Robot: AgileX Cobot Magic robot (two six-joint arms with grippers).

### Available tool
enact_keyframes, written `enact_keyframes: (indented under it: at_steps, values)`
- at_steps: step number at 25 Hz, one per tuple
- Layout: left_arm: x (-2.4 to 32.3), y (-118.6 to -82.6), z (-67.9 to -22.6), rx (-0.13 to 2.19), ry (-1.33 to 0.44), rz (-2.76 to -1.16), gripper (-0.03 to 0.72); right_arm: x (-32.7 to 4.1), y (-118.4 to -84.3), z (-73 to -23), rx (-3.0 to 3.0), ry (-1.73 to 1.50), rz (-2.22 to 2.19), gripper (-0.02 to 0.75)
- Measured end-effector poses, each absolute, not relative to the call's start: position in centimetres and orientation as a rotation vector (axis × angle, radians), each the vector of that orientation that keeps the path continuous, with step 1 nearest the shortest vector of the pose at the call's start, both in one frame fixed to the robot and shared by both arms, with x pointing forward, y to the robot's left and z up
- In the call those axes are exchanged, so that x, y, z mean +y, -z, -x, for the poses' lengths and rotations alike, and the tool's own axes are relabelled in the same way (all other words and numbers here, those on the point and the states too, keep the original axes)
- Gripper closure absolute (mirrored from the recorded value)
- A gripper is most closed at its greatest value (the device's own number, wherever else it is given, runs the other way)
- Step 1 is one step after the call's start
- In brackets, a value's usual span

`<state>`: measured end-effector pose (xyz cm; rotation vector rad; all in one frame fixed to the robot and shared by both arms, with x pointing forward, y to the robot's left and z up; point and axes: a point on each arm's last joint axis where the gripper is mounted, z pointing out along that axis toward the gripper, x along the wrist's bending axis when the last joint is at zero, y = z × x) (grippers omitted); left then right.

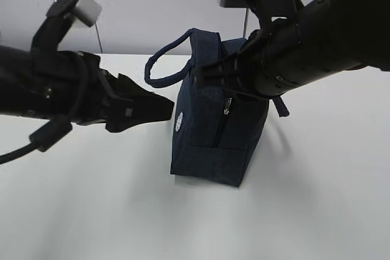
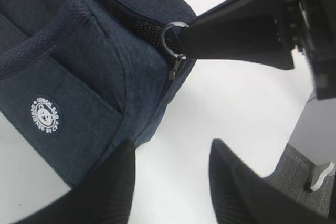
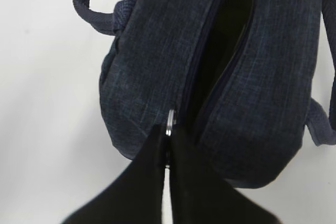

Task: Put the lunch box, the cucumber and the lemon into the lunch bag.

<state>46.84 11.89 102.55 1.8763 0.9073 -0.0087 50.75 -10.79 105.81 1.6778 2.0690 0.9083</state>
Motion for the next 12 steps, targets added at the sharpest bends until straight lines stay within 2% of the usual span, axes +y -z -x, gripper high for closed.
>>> enact_keyframes:
  at_steps: [4,12]
  values:
    - [11.2,-101.0,-47.9,0.862,-0.022,-1.880,0.314,-10.8,-105.8,-50.8,2.069,-0.908,-1.677,0.738]
    - [10.0,-99.1,-50.1,0.846,-0.030,-1.899,0.303,-10.8,-105.8,-50.8,2.069,-0.908,-1.677,0.738]
